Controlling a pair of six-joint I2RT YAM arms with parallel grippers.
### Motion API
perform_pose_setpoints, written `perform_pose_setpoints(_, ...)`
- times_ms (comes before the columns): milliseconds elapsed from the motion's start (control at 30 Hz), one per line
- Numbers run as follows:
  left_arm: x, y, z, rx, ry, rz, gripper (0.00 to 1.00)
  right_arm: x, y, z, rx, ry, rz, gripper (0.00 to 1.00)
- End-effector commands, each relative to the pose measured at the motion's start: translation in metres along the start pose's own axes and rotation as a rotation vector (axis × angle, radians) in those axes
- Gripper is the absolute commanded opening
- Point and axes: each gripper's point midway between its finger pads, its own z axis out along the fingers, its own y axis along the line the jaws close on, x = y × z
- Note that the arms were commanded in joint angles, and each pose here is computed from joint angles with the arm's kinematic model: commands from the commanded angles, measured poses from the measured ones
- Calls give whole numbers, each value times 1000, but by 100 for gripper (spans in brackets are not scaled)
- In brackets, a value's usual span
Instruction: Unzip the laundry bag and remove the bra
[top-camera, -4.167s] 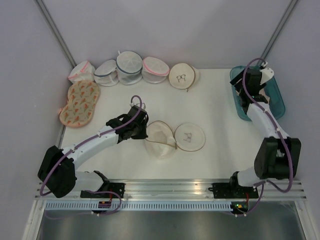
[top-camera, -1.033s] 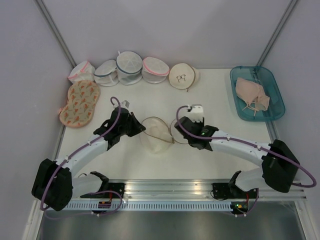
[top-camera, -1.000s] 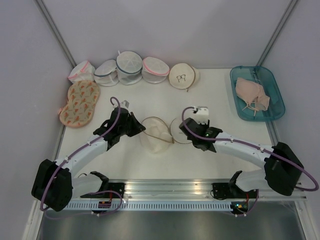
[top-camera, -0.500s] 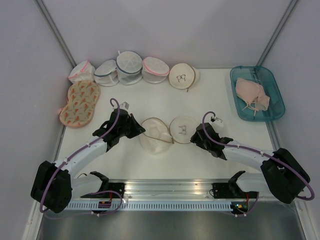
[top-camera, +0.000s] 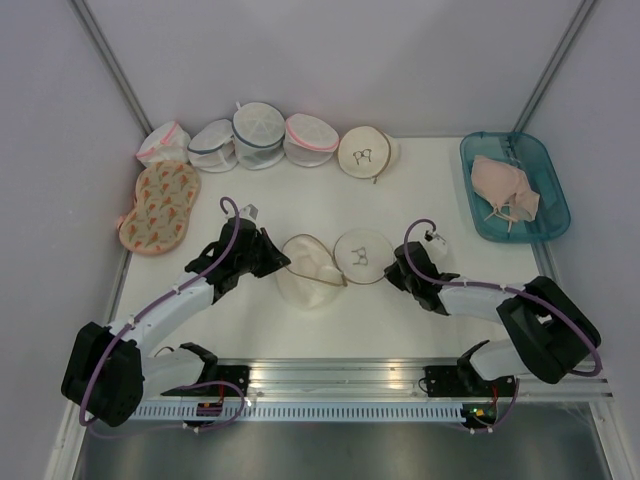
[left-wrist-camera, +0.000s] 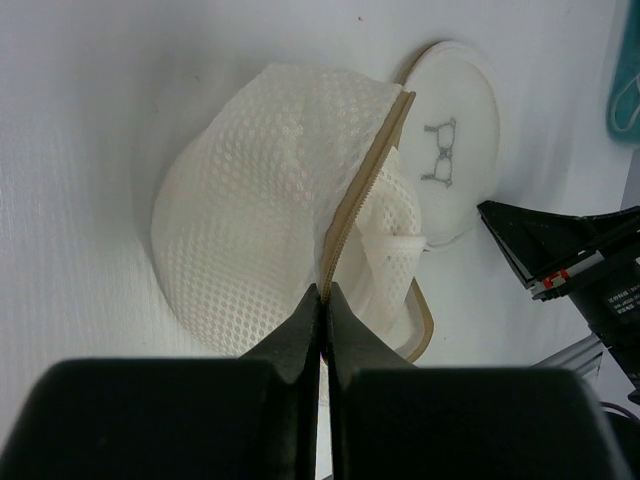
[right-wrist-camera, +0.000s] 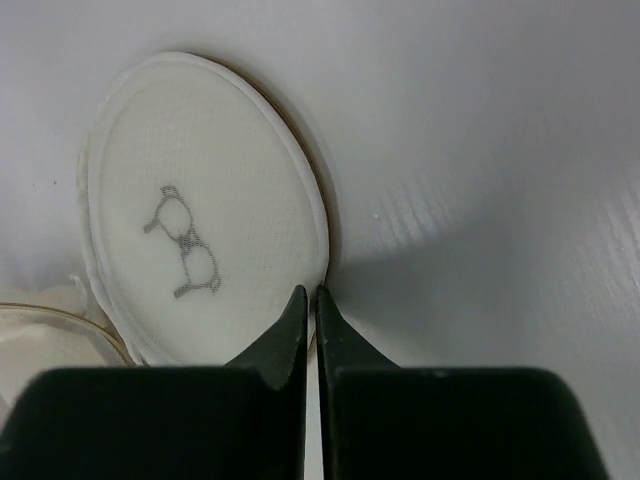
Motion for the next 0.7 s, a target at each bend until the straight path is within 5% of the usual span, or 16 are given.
perform_pose_setpoints(0, -7, -8, -4, 33, -19, -2, 2, 1, 0, 8, 14, 5, -25, 1)
perform_pose_setpoints(233, -8, -8, -5, 31, -23, 4, 2, -37, 23, -14, -18, -94, -132, 0)
perform_pose_setpoints(433, -7, -9, 0, 33, -12, -1, 2, -91, 89, -63, -112, -201, -388, 1)
perform_pose_setpoints(667, -10, -17, 4, 58, -8, -12, 2, -71, 163, -100, -220, -184, -818, 0)
